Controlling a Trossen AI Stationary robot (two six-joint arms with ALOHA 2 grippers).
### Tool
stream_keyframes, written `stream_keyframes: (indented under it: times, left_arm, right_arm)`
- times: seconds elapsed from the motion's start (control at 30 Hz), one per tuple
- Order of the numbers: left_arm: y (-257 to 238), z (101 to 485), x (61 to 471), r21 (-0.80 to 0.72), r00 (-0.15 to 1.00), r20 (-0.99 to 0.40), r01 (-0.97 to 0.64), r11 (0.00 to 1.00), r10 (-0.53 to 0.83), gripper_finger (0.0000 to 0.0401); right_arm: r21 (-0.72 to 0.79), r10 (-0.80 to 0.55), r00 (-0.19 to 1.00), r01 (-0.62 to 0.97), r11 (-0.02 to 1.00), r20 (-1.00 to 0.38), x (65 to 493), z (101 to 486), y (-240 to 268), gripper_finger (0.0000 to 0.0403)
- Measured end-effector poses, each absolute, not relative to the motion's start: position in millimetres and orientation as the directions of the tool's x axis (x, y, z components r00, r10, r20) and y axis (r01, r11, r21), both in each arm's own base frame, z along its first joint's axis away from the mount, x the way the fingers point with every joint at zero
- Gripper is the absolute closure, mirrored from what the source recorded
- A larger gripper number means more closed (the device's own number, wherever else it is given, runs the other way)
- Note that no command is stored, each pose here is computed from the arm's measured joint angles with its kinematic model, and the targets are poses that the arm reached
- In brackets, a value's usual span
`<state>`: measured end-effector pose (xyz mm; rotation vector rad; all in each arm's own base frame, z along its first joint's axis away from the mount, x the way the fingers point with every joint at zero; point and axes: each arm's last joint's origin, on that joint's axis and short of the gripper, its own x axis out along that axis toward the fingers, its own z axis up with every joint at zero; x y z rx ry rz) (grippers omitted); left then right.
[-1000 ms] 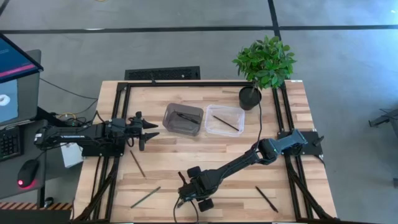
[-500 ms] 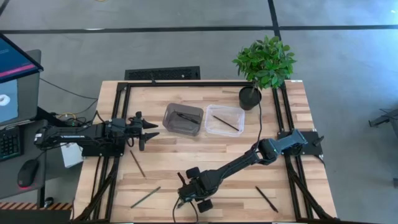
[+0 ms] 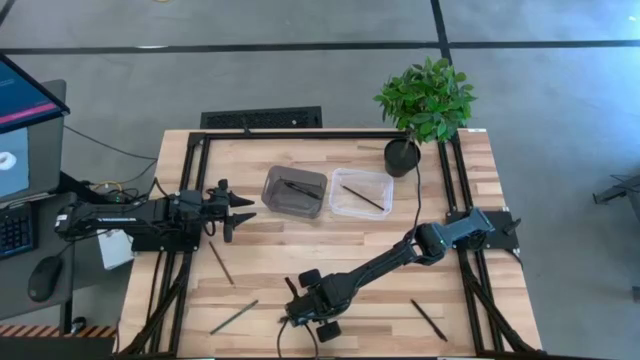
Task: Sort pens & pencils
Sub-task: Put the left black pen into the black bin
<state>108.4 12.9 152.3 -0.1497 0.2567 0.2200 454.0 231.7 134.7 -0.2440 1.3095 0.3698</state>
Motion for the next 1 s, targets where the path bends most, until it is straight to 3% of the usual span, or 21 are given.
stream_keyframes:
  times: [1.0]
  left_arm:
    - [12.9,152.4,108.4,-0.118,0.943,-0.267,-0.234,0.965,0.196,0.0227]
  right_arm:
    - [0.048,0.129,0.205,-0.362,0.931,-0.97,453.9,134.6,230.7,0.0334]
